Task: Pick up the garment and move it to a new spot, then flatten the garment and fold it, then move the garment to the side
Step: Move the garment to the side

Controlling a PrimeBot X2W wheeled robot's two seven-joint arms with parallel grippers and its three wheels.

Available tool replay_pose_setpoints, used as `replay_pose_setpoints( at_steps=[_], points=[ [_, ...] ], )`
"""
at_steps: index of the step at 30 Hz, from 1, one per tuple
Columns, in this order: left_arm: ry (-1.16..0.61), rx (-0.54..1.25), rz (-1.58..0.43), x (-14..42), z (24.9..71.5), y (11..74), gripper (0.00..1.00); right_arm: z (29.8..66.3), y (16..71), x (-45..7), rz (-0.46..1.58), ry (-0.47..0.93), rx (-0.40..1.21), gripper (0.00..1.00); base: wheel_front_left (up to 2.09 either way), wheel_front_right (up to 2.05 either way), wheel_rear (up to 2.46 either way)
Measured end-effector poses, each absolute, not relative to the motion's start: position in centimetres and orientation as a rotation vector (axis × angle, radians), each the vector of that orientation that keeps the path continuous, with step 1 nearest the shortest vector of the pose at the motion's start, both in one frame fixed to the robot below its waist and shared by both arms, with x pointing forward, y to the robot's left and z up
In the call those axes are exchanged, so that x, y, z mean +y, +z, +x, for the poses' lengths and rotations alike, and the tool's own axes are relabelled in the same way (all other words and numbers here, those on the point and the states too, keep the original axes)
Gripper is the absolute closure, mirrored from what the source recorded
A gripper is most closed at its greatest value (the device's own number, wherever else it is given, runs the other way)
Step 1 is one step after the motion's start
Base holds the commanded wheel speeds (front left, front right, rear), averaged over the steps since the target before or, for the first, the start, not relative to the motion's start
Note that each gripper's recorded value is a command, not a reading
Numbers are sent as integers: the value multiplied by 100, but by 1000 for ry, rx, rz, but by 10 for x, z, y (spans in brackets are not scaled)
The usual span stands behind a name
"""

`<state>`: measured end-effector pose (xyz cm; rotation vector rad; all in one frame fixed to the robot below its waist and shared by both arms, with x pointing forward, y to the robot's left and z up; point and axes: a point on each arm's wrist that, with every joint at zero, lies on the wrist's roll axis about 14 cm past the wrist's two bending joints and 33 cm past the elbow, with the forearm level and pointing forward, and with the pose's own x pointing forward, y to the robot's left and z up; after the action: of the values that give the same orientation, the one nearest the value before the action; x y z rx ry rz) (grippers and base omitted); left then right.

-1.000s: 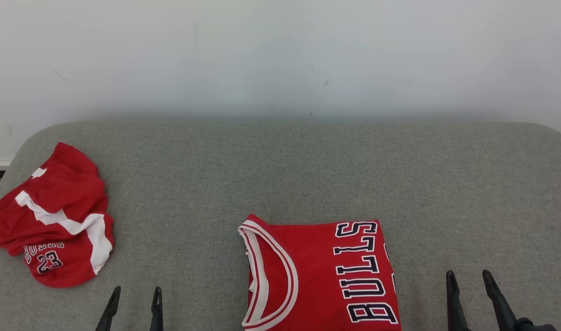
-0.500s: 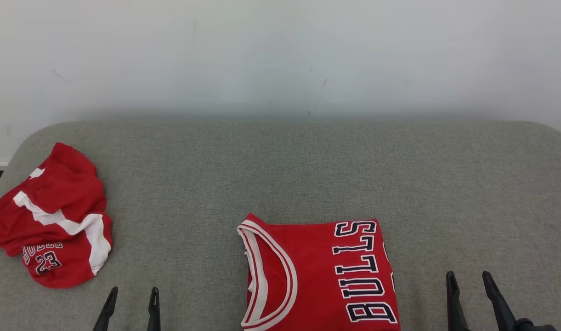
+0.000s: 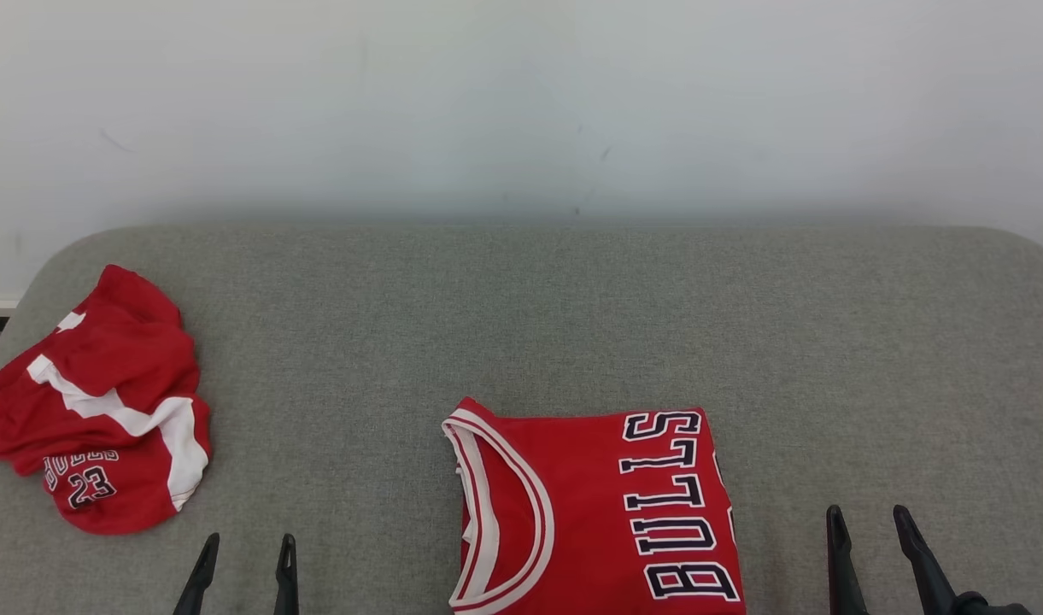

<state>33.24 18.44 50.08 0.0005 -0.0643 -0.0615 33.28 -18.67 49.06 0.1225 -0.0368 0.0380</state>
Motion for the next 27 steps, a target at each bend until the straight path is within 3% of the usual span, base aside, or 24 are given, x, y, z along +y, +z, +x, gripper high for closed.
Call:
replay_pose_setpoints(
  at_steps=[8,14,27],
  points=[
    [-55,-64,-2,186,331,501,0,335,491,-180,125,57,-36,0,0,0,0],
    [-51,-61,-4,186,329,500,0,360,506,-162,118,114,-83,0,0,0,0],
    [-8,-62,-10,197,320,500,0,410,470,-137,91,173,60,0,0,0,0]
  ],
)
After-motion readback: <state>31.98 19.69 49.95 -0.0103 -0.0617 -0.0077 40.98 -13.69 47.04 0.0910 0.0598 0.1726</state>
